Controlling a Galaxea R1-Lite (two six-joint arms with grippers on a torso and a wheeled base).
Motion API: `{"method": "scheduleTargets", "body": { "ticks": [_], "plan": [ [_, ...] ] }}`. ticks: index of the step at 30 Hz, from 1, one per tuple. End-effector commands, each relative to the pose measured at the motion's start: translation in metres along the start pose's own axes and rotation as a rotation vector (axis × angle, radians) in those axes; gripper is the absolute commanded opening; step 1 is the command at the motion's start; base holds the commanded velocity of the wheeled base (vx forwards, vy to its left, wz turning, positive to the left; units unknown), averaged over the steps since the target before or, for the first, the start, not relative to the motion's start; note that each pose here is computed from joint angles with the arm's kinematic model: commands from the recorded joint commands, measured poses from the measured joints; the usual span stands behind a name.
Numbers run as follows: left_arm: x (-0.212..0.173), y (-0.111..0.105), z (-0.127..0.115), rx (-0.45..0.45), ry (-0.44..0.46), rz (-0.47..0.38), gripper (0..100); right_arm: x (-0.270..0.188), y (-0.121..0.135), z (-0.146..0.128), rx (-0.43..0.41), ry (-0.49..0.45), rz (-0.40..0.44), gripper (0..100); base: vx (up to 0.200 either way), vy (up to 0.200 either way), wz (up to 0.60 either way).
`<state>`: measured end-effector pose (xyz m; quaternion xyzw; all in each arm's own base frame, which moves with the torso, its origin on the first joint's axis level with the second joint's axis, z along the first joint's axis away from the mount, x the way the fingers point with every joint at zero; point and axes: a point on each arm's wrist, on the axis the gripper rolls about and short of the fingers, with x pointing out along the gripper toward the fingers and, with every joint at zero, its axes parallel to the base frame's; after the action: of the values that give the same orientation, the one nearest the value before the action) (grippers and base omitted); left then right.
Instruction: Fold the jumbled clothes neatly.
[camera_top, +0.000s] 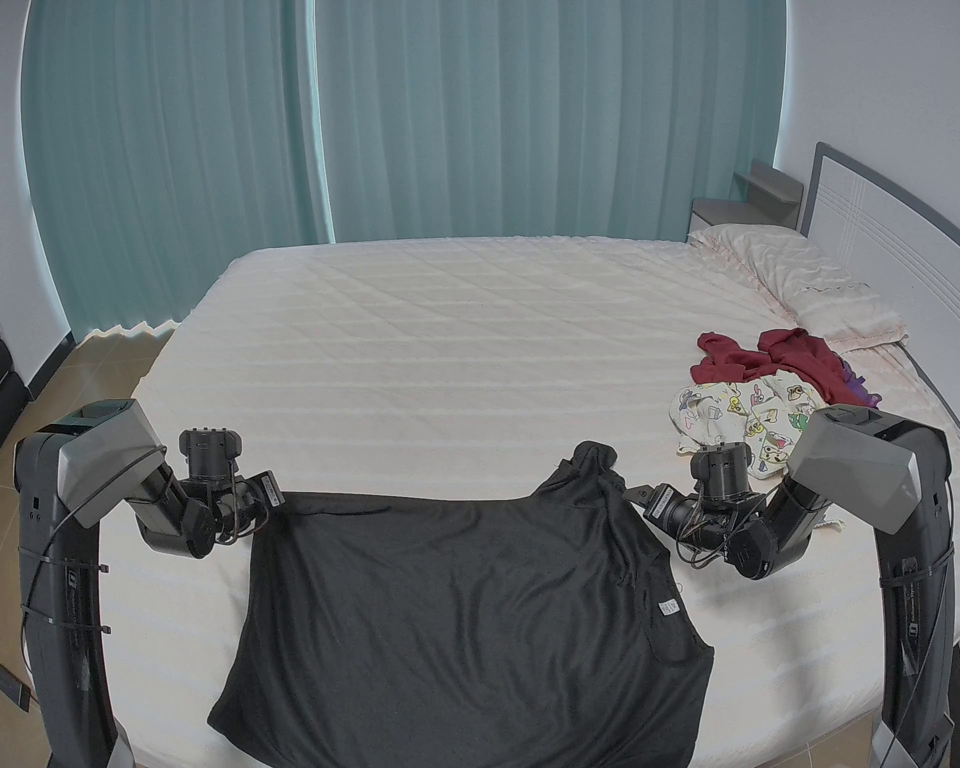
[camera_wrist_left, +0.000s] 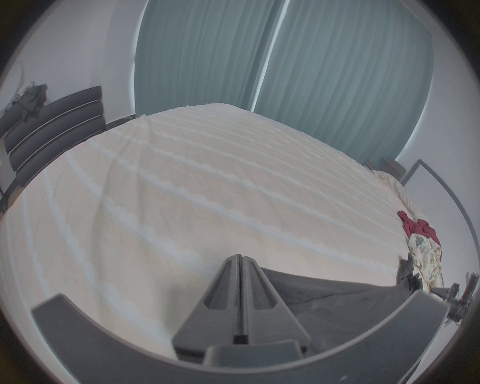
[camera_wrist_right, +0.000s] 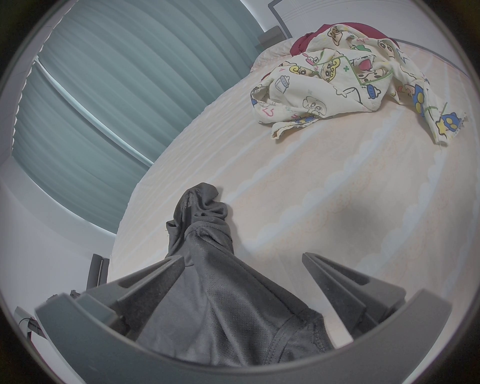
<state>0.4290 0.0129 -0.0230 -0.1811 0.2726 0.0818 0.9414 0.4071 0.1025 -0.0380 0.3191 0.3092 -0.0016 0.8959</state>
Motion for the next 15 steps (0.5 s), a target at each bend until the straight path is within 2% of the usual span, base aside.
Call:
{"method": "scheduleTargets", "body": {
  "ticks": [1,7,15],
  "plan": [
    [-0.005,0.010,0.014,-0.022,-0.034,0.015,0,0.001,-0.002,-0.002,0.000,0.005,-0.005,100,0.000,0.000,0.00],
    [-0.001,0.024,0.026,-0.042,-0.076,0.038,0,0.001,-0.002,-0.002,0.000,0.006,-0.006,100,0.000,0.000,0.00],
    [0.013,0.025,0.023,-0.045,-0.079,0.041,0,0.006,-0.008,-0.009,-0.035,0.024,-0.020,100,0.000,0.000,0.00]
  ]
}}
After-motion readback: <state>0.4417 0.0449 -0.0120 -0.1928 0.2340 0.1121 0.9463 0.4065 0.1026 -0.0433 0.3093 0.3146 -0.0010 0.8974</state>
